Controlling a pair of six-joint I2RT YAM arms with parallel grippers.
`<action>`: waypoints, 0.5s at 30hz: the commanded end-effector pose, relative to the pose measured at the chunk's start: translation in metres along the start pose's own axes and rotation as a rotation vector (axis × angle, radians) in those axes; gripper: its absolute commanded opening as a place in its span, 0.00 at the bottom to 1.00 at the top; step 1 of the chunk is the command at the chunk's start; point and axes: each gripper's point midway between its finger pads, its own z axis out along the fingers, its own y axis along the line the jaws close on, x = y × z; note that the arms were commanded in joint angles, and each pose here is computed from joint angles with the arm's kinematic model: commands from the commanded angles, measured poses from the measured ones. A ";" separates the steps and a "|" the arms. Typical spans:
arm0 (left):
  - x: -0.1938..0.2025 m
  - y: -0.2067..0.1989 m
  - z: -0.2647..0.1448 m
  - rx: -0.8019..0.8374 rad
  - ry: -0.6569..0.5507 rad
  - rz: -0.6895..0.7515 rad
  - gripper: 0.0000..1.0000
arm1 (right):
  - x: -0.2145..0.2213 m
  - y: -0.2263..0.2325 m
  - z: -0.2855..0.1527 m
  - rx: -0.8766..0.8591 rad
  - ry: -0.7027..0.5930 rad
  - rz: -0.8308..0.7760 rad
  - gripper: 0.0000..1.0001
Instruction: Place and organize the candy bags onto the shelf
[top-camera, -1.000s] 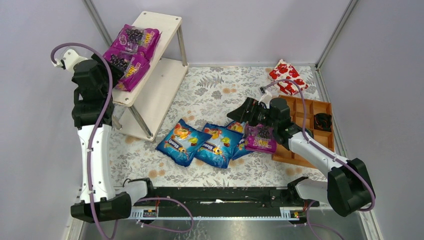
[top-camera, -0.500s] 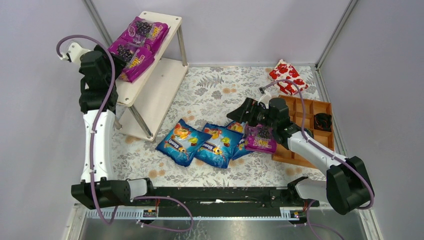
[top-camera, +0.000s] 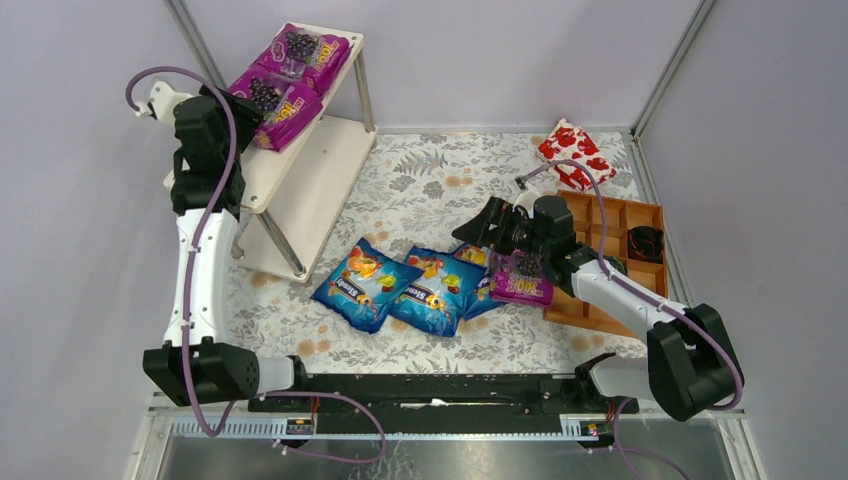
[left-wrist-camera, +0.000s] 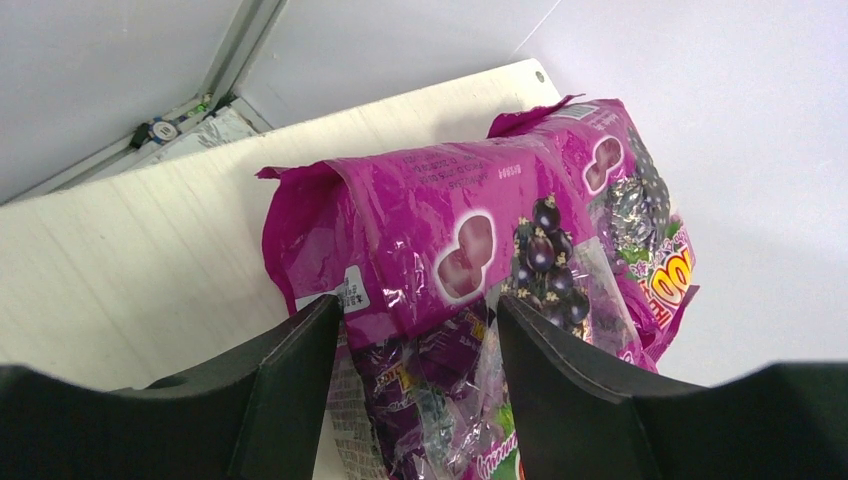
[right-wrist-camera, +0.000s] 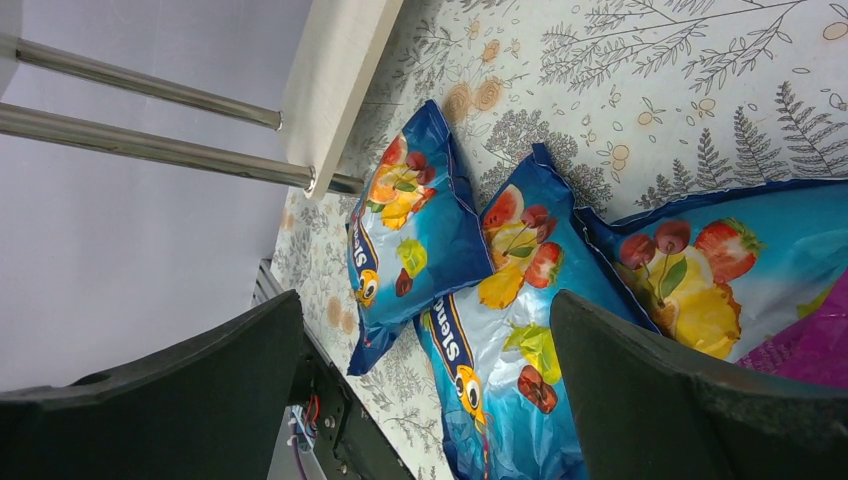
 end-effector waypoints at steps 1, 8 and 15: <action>0.008 -0.020 -0.008 0.076 0.007 -0.045 0.69 | -0.016 0.013 0.002 -0.041 -0.041 -0.045 1.00; 0.000 -0.023 -0.036 0.110 -0.018 -0.001 0.80 | -0.014 0.012 0.003 -0.049 -0.036 -0.038 1.00; 0.003 -0.034 -0.061 0.201 0.005 0.061 0.84 | -0.010 0.011 0.006 -0.059 -0.027 -0.020 0.99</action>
